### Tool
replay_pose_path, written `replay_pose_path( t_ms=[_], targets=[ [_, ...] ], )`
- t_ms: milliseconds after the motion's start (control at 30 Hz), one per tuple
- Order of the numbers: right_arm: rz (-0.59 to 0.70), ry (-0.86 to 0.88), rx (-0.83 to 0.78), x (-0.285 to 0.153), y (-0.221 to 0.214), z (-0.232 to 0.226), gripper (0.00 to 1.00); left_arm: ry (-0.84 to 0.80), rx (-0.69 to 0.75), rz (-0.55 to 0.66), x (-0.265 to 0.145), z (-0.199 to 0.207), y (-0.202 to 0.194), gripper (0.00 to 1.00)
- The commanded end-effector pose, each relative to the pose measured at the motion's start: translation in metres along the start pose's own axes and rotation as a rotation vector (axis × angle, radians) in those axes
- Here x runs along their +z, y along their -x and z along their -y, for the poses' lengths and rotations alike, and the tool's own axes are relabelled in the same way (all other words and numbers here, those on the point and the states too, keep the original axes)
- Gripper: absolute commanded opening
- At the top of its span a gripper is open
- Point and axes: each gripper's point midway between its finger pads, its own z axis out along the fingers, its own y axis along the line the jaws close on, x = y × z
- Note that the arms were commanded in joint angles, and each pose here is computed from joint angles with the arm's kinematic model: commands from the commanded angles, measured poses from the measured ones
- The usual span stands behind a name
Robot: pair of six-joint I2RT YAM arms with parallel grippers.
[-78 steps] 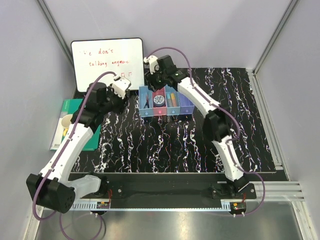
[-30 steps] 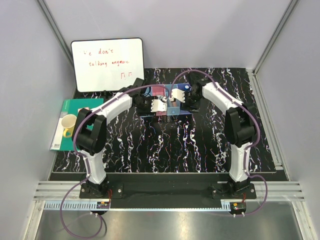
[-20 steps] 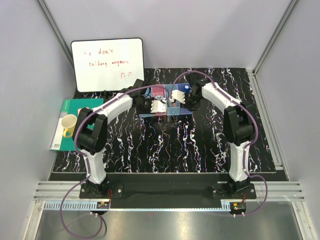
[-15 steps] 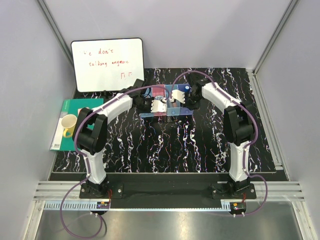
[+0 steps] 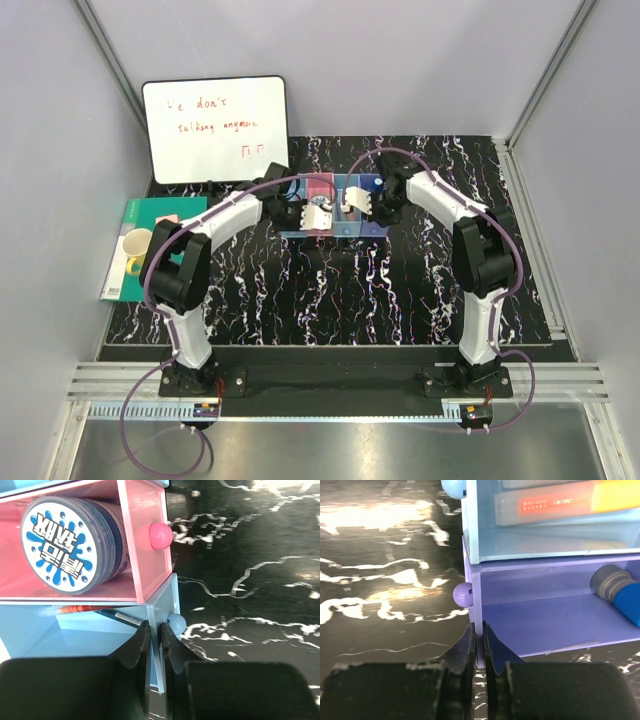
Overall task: Sort the stationery into containers
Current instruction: Move the storage box to the center of the board.
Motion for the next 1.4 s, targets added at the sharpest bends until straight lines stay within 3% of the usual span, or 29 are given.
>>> replay_pose_path(
  t_ms=[0,633,733,967,1267,1367],
  targets=[
    [0.010,0.055,-0.001,-0.014,0.009,-0.033,0.09,-0.192,-0.018,0.009,-0.007,0.064,0.002,0.04],
    [0.012,0.110,0.018,-0.040,0.016,-0.090,0.09,-0.288,-0.011,0.114,-0.037,0.121,0.054,0.08],
    [0.009,0.120,0.028,-0.039,0.014,-0.096,0.10,-0.302,-0.019,0.108,-0.035,0.126,0.056,0.15],
    [0.000,0.148,0.053,-0.028,0.012,-0.101,0.28,-0.304,-0.029,0.097,-0.031,0.124,0.054,0.34],
    [0.013,0.135,0.027,-0.033,0.021,-0.102,0.49,-0.250,-0.012,0.086,-0.040,0.109,0.059,0.41],
    [0.015,0.112,0.010,-0.042,0.024,-0.100,0.54,-0.206,-0.015,0.099,-0.050,0.098,0.065,0.49]
  ],
)
